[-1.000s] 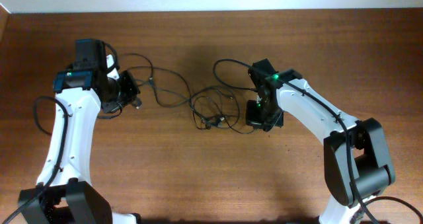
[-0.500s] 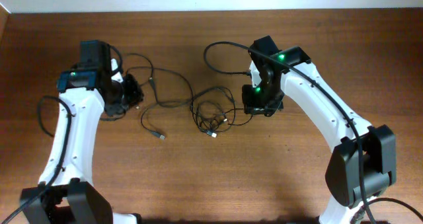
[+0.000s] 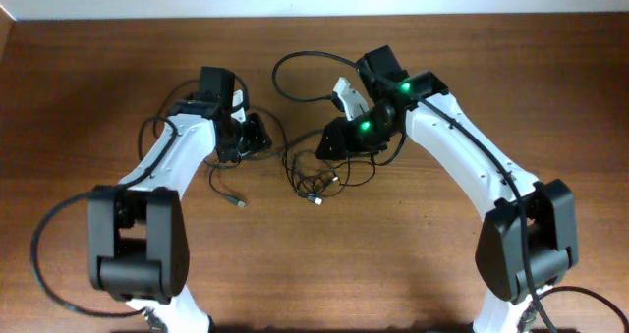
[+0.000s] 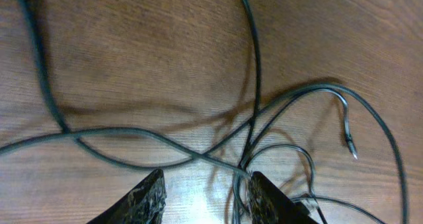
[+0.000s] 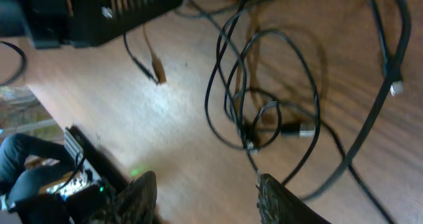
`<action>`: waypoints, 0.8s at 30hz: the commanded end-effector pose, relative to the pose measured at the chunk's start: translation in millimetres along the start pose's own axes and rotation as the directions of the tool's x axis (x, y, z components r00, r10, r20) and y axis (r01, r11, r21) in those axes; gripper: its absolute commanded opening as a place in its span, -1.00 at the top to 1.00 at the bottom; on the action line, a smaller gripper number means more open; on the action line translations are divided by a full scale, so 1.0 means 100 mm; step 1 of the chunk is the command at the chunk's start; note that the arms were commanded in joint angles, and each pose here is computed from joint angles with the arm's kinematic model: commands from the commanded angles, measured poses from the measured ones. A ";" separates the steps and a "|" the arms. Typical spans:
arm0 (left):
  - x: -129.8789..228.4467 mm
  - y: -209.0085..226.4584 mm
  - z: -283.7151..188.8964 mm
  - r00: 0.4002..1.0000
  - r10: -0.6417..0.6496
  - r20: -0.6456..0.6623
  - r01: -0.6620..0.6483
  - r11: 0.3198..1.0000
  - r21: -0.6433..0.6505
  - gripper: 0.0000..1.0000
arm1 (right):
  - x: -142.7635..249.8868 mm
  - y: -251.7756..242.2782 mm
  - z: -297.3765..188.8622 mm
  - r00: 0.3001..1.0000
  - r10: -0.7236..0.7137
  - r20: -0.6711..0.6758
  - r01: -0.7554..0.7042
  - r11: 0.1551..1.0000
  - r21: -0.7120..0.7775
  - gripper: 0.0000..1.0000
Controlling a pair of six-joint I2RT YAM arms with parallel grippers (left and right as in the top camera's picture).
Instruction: Untangle cables
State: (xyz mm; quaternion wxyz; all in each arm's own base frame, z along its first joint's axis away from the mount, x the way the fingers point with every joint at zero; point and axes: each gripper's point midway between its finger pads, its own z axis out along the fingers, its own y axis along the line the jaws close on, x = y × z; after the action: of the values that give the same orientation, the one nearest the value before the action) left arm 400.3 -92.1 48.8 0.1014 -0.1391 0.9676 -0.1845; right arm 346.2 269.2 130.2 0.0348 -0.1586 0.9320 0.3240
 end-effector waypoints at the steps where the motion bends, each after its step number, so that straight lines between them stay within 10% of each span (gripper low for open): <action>1: 0.15 0.08 0.33 0.997 -0.002 -0.081 0.000 1.000 -0.027 0.44 | -0.10 0.04 0.02 0.997 0.066 0.028 -0.066 0.998 -0.015 0.00; 8: 0.40 0.26 0.53 0.981 0.014 -0.195 -0.030 0.997 -0.075 1.00 | -0.32 0.08 0.38 0.978 0.197 0.063 -0.194 0.980 -0.053 0.01; 24: 0.49 0.47 0.54 0.975 0.028 -0.220 -0.057 0.990 -0.128 1.00 | -0.61 -0.22 1.29 0.816 0.532 0.225 -0.549 0.835 0.017 0.40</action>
State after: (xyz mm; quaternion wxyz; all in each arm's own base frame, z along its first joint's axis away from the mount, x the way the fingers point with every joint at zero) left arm 371.3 -96.8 -2.3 0.0156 -0.0999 0.9812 -0.1644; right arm 401.3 347.5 42.6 0.0525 0.1005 0.9439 0.3101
